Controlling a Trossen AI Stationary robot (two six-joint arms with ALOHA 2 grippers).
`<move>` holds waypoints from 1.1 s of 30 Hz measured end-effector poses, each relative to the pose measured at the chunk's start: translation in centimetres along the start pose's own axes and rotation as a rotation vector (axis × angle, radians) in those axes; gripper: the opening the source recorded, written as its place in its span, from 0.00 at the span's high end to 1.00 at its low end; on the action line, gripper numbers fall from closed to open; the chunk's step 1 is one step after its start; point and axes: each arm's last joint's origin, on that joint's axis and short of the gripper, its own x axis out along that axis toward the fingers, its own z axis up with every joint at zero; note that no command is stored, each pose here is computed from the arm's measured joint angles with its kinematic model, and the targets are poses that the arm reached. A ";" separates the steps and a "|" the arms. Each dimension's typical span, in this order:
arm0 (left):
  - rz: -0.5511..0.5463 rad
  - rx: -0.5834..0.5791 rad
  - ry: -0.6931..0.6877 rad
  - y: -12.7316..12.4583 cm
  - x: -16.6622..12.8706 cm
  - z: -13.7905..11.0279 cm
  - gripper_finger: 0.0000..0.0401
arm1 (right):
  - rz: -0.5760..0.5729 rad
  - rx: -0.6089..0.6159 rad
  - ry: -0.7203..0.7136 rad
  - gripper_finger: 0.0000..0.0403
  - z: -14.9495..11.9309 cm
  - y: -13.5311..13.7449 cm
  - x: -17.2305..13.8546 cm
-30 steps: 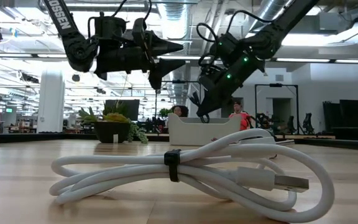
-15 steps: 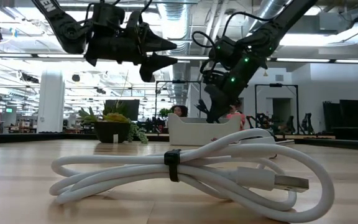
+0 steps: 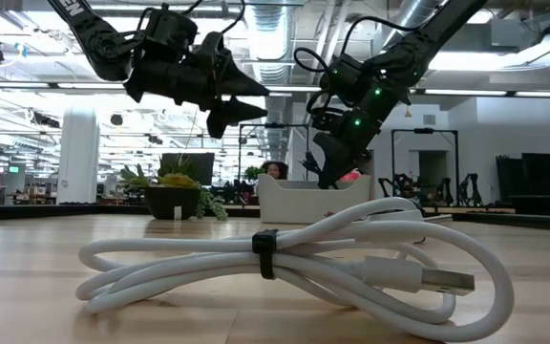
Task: Pick and place USB-C Cables
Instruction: Put the black charger cable into the white bin
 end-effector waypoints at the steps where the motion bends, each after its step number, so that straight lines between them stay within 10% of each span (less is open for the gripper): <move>1: 0.003 -0.004 0.008 0.0 0.0 -0.1 0.48 | 0.000 0.000 0.001 0.96 -0.1 0.0 0.0; 33: 0.121 0.012 0.001 0.4 0.0 -0.3 0.48 | -0.024 0.027 -0.008 0.96 -1.2 -0.4 0.5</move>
